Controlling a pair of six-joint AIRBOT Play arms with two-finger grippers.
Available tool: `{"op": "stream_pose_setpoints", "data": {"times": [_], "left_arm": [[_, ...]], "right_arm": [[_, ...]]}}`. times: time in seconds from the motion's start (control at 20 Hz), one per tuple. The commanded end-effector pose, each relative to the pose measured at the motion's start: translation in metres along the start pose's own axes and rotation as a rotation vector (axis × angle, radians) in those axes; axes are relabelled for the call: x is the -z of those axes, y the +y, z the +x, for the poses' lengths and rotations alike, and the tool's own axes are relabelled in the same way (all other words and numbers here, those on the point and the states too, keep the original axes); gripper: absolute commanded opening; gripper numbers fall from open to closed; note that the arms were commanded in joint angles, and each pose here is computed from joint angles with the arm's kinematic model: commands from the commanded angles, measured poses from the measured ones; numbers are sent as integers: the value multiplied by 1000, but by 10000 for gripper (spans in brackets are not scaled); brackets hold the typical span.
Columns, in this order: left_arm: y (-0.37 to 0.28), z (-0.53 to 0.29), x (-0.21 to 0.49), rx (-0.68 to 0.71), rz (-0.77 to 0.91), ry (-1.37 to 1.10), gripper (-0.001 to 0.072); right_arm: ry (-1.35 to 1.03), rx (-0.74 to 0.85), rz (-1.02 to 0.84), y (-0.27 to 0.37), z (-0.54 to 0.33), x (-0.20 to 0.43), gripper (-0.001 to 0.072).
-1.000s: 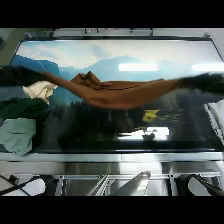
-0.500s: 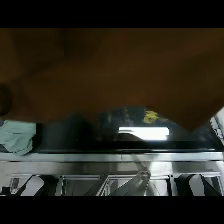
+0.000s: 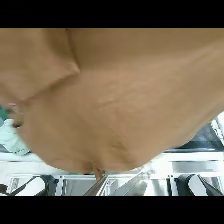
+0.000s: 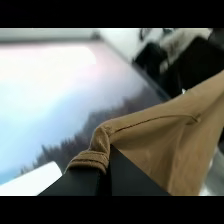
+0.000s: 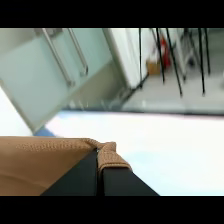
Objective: Fold the shirts.
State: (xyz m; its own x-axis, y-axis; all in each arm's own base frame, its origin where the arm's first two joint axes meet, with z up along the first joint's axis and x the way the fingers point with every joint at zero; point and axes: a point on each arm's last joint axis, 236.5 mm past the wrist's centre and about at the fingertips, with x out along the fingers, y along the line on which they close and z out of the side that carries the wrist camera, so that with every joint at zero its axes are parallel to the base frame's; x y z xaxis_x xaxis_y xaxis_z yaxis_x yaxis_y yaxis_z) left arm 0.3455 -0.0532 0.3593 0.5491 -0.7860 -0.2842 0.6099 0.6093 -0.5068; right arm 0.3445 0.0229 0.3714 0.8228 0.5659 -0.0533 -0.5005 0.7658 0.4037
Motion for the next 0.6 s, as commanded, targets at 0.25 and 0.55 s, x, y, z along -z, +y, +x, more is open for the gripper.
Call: {"op": "stream_pose_setpoints", "data": {"times": [0.25,0.55], "left_arm": [[206,234,138,10,-243,474,20],[283,271,155,17,-435,303,20]], "right_arm": [[362,143,471,-192,109,233,15],[235,59,699,-257,150,272,16]]}}
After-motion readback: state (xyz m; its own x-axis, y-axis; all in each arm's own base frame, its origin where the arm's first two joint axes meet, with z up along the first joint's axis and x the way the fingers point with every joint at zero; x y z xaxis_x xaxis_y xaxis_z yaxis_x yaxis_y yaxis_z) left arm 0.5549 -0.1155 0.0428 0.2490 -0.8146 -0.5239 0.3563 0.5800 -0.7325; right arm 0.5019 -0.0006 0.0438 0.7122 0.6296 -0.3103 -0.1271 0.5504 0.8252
